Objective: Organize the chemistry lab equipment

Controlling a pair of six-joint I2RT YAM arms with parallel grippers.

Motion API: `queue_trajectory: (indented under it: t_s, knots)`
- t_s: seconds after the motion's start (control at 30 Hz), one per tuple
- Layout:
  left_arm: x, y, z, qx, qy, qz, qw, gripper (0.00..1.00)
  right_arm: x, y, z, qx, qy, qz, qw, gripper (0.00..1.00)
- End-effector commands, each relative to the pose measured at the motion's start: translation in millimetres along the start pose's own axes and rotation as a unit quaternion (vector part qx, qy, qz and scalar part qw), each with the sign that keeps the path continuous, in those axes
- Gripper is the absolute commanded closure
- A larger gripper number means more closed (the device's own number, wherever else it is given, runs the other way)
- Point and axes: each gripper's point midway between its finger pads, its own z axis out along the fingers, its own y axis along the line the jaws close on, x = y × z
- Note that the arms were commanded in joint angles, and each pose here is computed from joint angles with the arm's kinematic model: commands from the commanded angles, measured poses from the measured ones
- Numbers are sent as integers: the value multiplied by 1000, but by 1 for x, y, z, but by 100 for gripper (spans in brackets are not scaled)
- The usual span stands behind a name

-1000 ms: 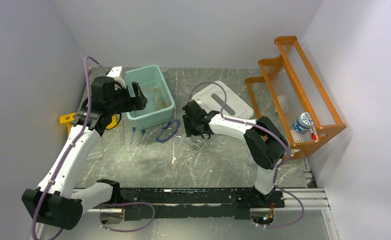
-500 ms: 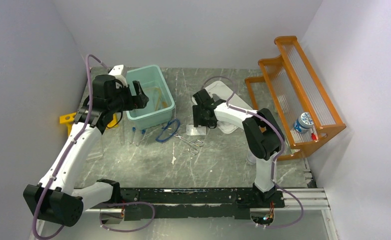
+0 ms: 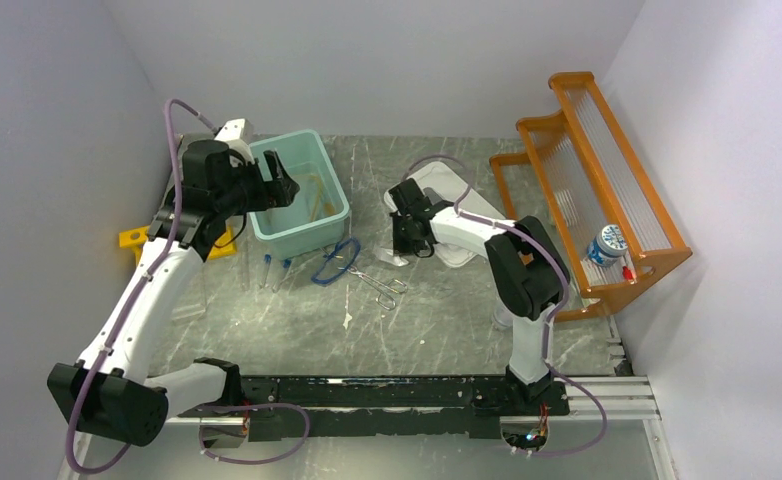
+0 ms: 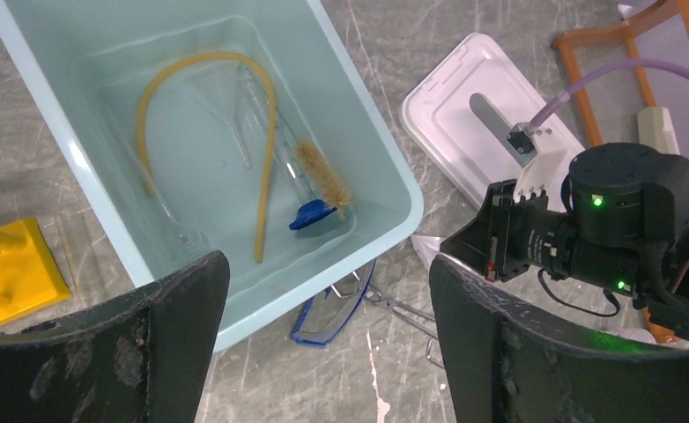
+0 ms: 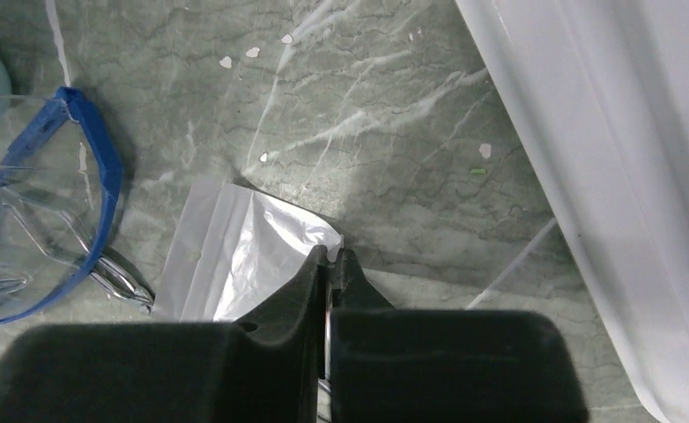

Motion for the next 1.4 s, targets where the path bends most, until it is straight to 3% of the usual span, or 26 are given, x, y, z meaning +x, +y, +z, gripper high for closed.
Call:
queue_trajectory:
  t_s: [0.0, 0.3, 0.53, 0.7, 0.9, 1.13, 1.27, 1.33, 1.37]
  knots:
    - [-24, -20, -4, 35, -31, -2, 999, 14, 16, -10, 8, 0, 16, 17, 1000, 100]
    - [-19, -60, -4, 149, -16, -33, 988, 15, -53, 8, -64, -73, -93, 27, 993, 100]
    - [2, -112, 4, 257, 33, -107, 960, 17, -102, 42, -138, -159, -192, 15, 968, 100]
    - [26, -174, 13, 344, 86, -146, 923, 18, -118, 70, -178, -241, -241, 5, 940, 100]
    - [45, -198, 33, 353, 123, -178, 910, 24, -122, 81, -203, -282, -276, -7, 919, 100]
    - [52, -194, 51, 322, 129, -177, 921, 62, -122, 82, -206, -285, -278, -15, 917, 100]
    - [52, -192, 55, 312, 125, -172, 926, 90, -119, 79, -199, -277, -270, -15, 922, 100]
    - [50, -188, 57, 299, 121, -161, 933, 95, -118, 73, -193, -261, -266, -10, 928, 99]
    - [48, -185, 58, 293, 113, -150, 938, 95, -118, 69, -192, -252, -266, -5, 930, 91]
